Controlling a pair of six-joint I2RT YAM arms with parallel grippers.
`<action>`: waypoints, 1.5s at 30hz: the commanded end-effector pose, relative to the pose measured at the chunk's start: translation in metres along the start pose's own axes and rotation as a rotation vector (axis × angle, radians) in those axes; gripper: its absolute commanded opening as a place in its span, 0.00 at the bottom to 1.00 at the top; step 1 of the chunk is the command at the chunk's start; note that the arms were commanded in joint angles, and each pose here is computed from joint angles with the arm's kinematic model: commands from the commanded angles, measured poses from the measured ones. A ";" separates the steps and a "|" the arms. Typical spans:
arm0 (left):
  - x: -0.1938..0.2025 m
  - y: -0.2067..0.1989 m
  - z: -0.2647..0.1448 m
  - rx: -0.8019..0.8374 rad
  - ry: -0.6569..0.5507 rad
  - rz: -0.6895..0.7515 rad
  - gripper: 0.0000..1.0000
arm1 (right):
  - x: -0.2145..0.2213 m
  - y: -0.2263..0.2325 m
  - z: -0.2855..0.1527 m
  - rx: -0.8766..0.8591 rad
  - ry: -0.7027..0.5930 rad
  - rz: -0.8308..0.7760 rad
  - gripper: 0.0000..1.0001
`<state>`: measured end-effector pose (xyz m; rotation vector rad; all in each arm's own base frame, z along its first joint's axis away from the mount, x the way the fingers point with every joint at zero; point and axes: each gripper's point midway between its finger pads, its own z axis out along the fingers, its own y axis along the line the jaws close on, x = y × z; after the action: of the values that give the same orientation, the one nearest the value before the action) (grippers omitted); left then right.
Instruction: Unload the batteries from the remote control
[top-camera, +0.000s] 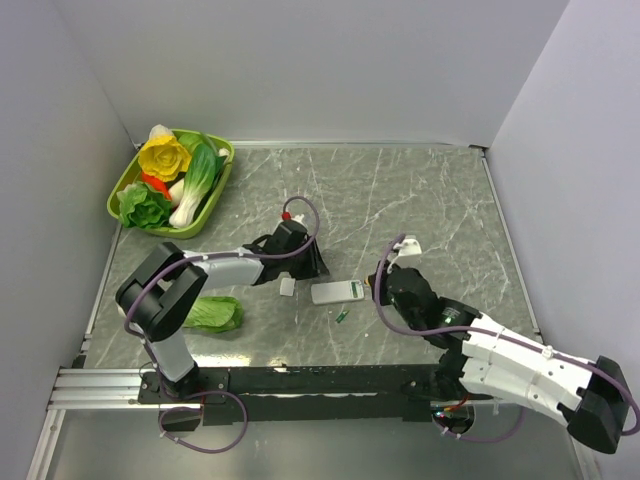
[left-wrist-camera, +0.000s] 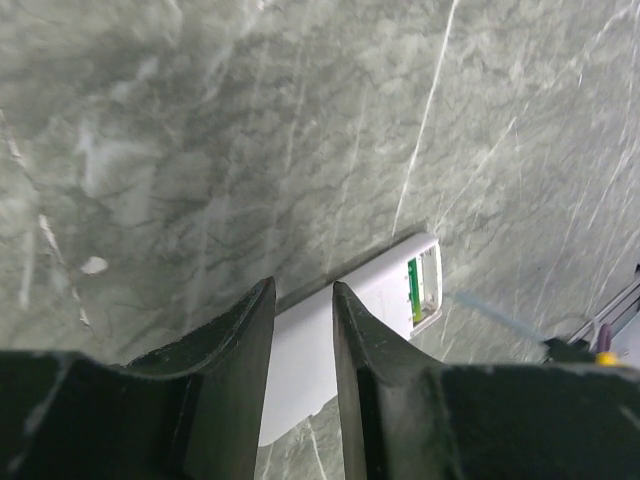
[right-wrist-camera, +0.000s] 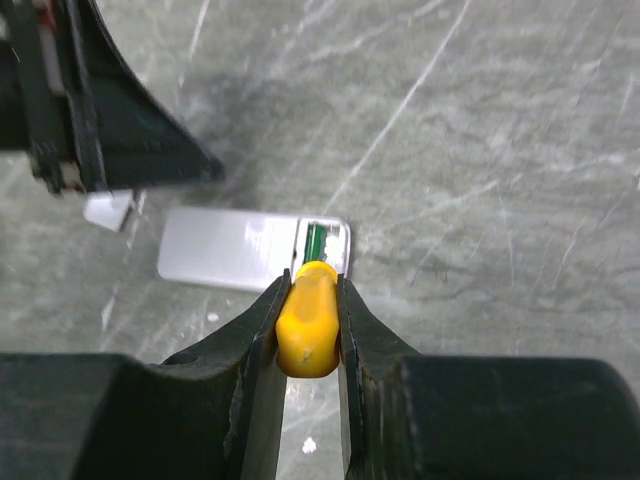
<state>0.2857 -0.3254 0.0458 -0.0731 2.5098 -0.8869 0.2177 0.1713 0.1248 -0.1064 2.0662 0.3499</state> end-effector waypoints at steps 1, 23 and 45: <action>-0.010 -0.018 -0.011 0.030 -0.043 0.045 0.35 | -0.017 -0.005 0.006 -0.008 -0.046 0.050 0.00; 0.014 -0.018 -0.025 0.038 -0.036 0.024 0.30 | -0.037 -0.020 0.012 0.001 0.045 0.203 0.00; 0.036 0.001 -0.046 -0.015 -0.017 -0.001 0.37 | -0.020 -0.001 0.023 -0.276 -0.079 -0.060 0.00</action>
<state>0.2358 -0.3083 0.0641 -0.0628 2.4956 -0.8812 0.2399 0.1708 0.1147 -0.2841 1.9988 0.5799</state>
